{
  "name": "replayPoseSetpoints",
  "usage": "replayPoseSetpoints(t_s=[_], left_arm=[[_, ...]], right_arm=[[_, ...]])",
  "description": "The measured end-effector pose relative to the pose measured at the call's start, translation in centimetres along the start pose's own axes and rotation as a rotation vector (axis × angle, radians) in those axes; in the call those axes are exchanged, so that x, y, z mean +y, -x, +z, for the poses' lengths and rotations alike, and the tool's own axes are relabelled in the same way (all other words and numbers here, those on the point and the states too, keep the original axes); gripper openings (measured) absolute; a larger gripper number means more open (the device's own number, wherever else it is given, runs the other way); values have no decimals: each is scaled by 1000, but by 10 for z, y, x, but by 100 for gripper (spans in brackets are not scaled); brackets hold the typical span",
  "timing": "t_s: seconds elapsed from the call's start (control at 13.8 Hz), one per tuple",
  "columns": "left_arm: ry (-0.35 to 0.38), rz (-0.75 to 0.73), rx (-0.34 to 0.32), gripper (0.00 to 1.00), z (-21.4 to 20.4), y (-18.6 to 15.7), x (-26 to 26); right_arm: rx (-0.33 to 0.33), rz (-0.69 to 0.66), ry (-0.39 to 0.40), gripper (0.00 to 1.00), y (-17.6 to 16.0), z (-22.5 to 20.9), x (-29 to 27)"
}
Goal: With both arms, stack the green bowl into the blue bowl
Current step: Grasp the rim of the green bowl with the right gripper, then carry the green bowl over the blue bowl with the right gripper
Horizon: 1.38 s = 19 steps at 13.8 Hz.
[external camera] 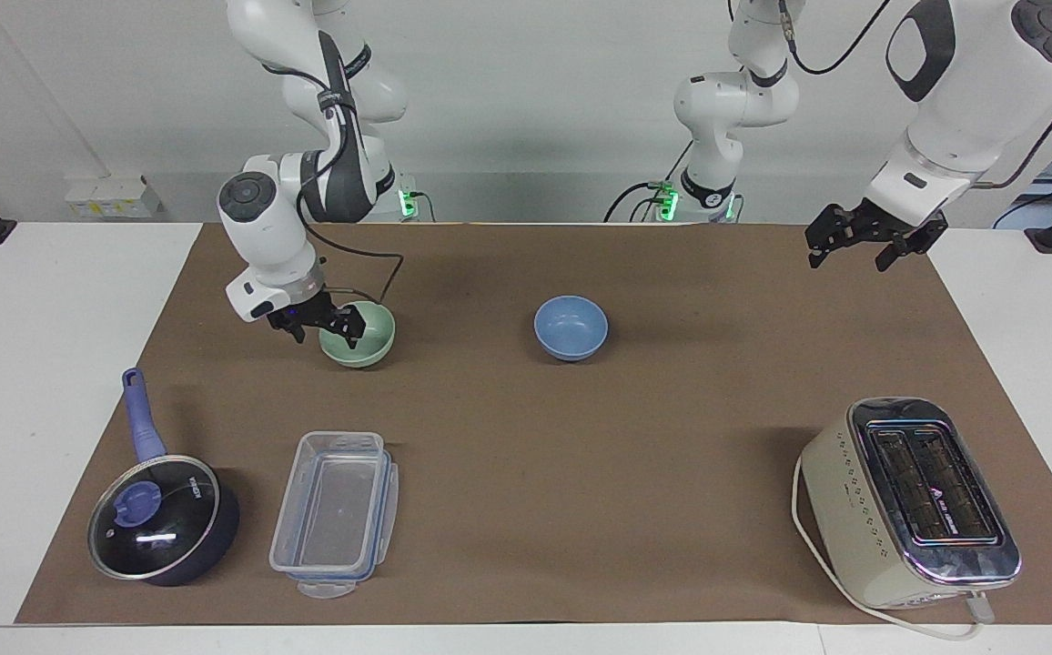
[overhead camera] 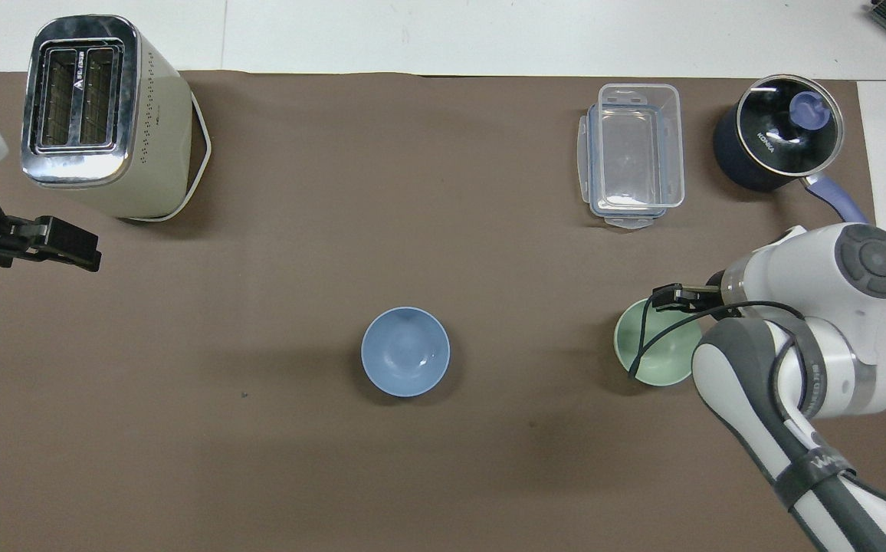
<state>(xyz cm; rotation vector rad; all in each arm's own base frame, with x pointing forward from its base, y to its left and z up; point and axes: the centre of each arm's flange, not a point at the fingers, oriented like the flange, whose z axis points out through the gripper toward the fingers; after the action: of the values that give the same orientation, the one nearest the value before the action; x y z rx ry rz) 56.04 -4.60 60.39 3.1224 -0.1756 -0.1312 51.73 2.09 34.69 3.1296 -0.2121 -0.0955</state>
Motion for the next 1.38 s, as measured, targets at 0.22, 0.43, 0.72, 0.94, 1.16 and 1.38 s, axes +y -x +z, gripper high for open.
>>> replayPoseSetpoints(t_s=[0.22, 0.43, 0.72, 0.94, 1.16, 1.38], left_arm=[[0, 0, 0, 100, 0, 0, 0], [0, 0, 11, 100, -1, -1, 0], [-1, 0, 17, 100, -2, -2, 0], [-1, 0, 19, 100, -2, -2, 0], [-1, 0, 20, 100, -2, -2, 0], [-1, 0, 20, 100, -2, -2, 0]], right_arm=[[-16, -38, 6, 100, 15, 5, 6], [-30, -43, 8, 100, 22, 12, 9], [-20, -32, 4, 96, 22, 29, 16], [-24, -32, 3, 66, 22, 37, 19], [-18, -36, 2, 30, 21, 35, 17], [15, -74, 4, 5, 21, 12, -2]])
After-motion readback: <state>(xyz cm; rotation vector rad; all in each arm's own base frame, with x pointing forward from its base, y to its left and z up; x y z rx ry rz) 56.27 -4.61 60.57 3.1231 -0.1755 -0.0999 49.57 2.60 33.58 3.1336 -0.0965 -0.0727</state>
